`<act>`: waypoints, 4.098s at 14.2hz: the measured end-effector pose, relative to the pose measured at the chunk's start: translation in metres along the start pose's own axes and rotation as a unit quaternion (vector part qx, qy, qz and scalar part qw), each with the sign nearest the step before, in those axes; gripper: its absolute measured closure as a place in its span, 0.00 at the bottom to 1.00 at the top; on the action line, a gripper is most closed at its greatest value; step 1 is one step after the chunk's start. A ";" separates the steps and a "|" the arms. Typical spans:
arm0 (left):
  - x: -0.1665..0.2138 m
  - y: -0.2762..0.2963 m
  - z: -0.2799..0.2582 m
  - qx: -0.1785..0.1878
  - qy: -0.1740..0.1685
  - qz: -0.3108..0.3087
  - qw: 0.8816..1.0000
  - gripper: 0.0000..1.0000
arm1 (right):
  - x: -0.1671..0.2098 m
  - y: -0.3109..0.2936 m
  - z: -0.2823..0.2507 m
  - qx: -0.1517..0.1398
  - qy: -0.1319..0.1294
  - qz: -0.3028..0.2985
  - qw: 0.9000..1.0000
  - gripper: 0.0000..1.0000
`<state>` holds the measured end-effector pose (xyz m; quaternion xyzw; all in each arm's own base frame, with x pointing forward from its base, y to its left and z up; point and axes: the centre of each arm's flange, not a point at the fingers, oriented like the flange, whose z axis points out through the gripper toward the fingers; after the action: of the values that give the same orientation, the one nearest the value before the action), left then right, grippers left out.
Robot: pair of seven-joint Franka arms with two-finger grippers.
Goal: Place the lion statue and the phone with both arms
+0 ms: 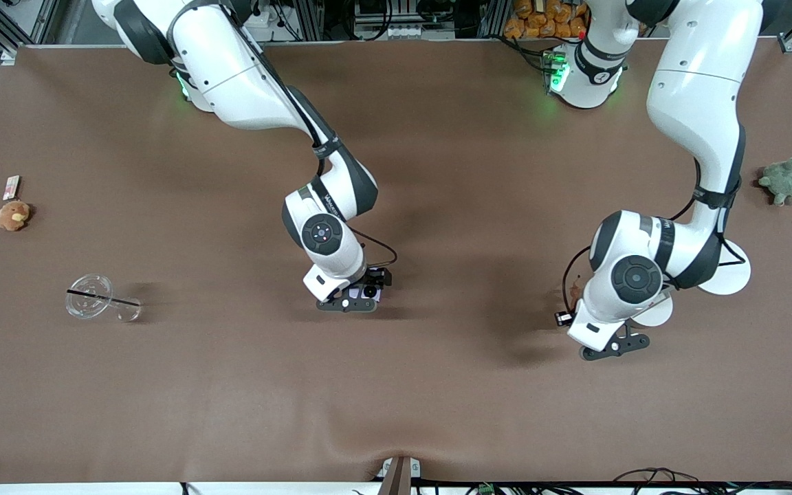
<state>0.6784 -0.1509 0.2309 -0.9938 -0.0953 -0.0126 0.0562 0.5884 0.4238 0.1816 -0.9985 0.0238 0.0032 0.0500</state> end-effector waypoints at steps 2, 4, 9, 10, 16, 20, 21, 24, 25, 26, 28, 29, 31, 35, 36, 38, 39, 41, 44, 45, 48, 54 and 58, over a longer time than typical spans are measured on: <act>-0.001 -0.012 0.013 -0.004 0.002 0.011 1.000 0.63 | -0.001 0.000 0.005 -0.002 -0.002 0.009 1.000 0.00; -0.001 -0.024 0.020 -0.011 0.007 0.026 1.000 0.63 | -0.003 0.000 0.009 -0.004 -0.005 0.013 1.000 0.00; 0.000 -0.049 0.023 -0.013 0.010 0.044 0.999 0.63 | -0.002 0.001 0.008 -0.006 -0.004 0.021 1.000 0.16; -0.001 -0.049 0.024 -0.013 0.010 0.045 0.999 0.63 | 0.002 0.002 0.004 -0.005 -0.001 0.023 1.000 0.16; 0.000 -0.052 0.020 -0.015 0.015 0.047 0.999 0.38 | 0.068 0.108 -0.042 -0.026 -0.036 0.042 0.998 0.16; 0.007 -0.058 -0.026 -0.021 0.041 0.042 0.998 0.02 | 0.118 0.265 -0.110 -0.021 -0.075 -0.008 0.997 0.16; 0.006 -0.055 -0.041 -0.021 0.042 0.044 0.998 0.00 | 0.126 0.305 -0.117 -0.022 -0.077 -0.028 0.996 0.16; 0.004 -0.049 -0.097 -0.020 0.049 0.048 0.997 0.00 | 0.130 0.397 -0.109 -0.036 -0.093 -0.059 0.993 0.16; 0.004 -0.049 -0.117 -0.023 0.060 0.049 0.997 0.00 | 0.126 0.411 -0.102 -0.041 -0.102 -0.061 0.992 0.16; 0.004 -0.049 -0.138 -0.026 0.073 0.050 0.996 0.00 | 0.124 0.416 -0.095 -0.046 -0.108 -0.062 0.991 0.16; 0.005 -0.054 -0.177 -0.026 0.091 0.053 0.994 0.00 | 0.119 0.418 -0.078 -0.050 -0.121 -0.065 0.989 0.16; 0.005 -0.058 -0.195 -0.022 0.090 0.051 0.994 0.00 | 0.117 0.418 -0.070 -0.053 -0.126 -0.067 0.988 0.16; 0.004 -0.065 -0.234 -0.012 0.080 0.046 0.996 0.00 | 0.114 0.422 -0.061 -0.063 -0.134 -0.071 0.986 0.16; -0.009 -0.078 -0.305 -0.053 0.041 0.016 0.998 0.00 | 0.113 0.431 -0.060 -0.066 -0.136 -0.066 0.986 0.04; -0.011 -0.086 -0.315 -0.063 0.035 0.012 0.997 0.00 | 0.114 0.432 -0.061 -0.066 -0.135 -0.066 0.986 0.00; -0.015 -0.104 -0.332 -0.069 0.035 0.009 0.997 0.00 | 0.116 0.430 -0.065 -0.070 -0.129 -0.071 0.987 0.00; -0.017 -0.112 -0.343 -0.070 0.043 0.007 0.997 0.00 | 0.120 0.428 -0.071 -0.073 -0.122 -0.073 0.987 0.00; -0.028 -0.122 -0.369 -0.070 0.053 0.008 0.996 0.00 | 0.137 0.419 -0.103 -0.074 -0.087 -0.079 0.990 0.00; -0.049 -0.138 -0.399 -0.062 0.052 0.040 0.996 0.00 | 0.154 0.408 -0.199 -0.075 -0.015 -0.082 0.994 0.00; -0.055 -0.150 -0.407 -0.056 0.046 0.049 0.996 0.00 | 0.153 0.404 -0.238 -0.075 0.010 -0.082 0.994 0.00; -0.071 -0.180 -0.420 -0.047 0.031 0.063 0.996 0.00 | 0.122 0.398 -0.347 -0.070 0.031 -0.078 0.994 0.00; -0.098 -0.208 -0.424 -0.068 0.021 0.062 0.996 0.00 | 0.015 0.421 -0.463 -0.058 0.036 -0.048 0.997 0.00; -0.103 -0.214 -0.423 -0.071 0.019 0.065 0.995 0.00 | -0.025 0.428 -0.482 -0.050 0.019 -0.009 0.999 0.00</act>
<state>0.5301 -0.0101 0.6711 -0.9989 -0.0288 -0.0347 -0.0124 0.5451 -0.0486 0.6185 -0.9998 0.0160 -0.0153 -0.0009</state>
